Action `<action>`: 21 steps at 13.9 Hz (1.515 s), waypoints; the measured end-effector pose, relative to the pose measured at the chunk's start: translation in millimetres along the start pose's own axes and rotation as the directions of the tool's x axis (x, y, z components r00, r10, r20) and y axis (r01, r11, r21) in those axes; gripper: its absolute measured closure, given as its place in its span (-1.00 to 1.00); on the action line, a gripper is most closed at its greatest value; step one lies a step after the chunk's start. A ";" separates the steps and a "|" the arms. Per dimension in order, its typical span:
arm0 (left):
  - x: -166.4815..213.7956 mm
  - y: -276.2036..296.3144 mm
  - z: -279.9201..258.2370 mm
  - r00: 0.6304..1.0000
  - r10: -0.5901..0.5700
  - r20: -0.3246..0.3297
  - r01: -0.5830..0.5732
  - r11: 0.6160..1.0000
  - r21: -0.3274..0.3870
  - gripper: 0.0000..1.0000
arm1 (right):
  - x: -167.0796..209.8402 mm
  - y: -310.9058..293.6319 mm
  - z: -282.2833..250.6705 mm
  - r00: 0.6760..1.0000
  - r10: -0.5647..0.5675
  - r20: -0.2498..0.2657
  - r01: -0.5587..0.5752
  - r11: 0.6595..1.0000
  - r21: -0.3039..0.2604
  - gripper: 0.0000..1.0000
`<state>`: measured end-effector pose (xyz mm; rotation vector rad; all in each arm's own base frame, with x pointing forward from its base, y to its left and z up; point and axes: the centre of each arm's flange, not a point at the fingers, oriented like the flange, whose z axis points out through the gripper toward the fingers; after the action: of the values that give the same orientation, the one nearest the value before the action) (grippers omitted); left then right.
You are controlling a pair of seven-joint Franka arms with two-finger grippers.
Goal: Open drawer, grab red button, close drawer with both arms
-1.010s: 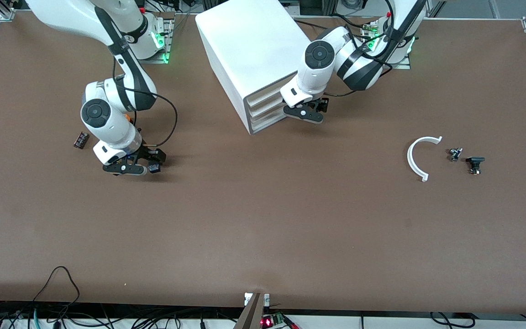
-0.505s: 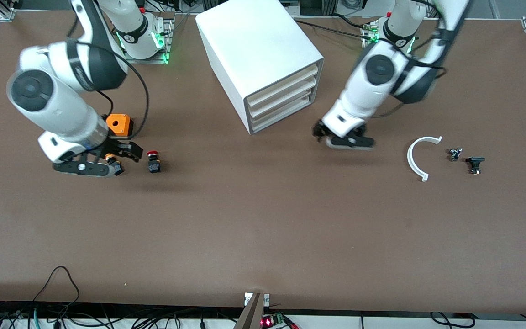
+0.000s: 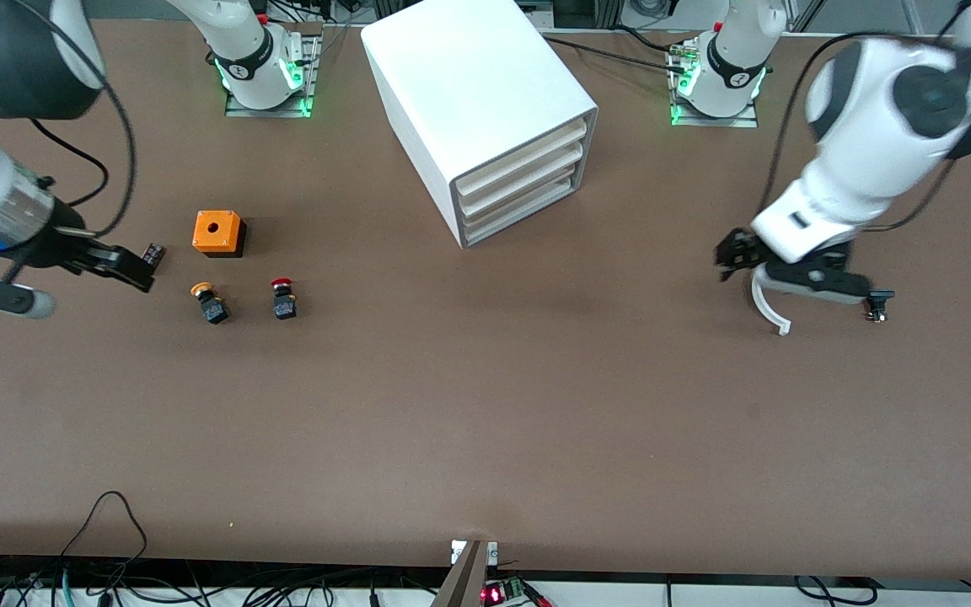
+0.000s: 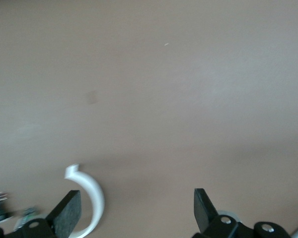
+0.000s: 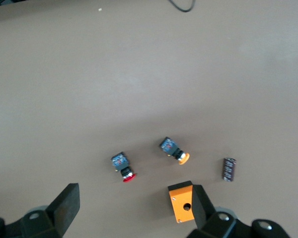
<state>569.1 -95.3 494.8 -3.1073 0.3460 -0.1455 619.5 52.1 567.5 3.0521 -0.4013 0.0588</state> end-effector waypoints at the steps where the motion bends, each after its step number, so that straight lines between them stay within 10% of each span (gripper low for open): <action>1: -5.8 -19.6 -22.0 0.999 0.026 0.019 -0.026 1.000 0.006 -1.00 | 0.6 12.9 -6.5 1.000 0.013 -0.004 -0.013 1.000 0.000 -1.00; 8: -59.2 -45.6 -118.6 0.993 0.114 0.029 -0.115 0.993 0.026 -1.00 | 13.5 101.8 -11.5 0.994 -0.108 0.002 0.108 0.994 -0.015 -1.00; 21: -61.4 -56.1 -106.3 0.994 -0.075 0.078 0.075 0.997 0.002 -1.00 | -7.7 97.0 -16.8 0.972 -0.226 0.070 0.227 0.974 -0.006 -1.00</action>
<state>511.8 -27.2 596.2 -3.1173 0.2273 -0.0250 586.4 -38.3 589.5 3.0689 -0.0533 -0.0607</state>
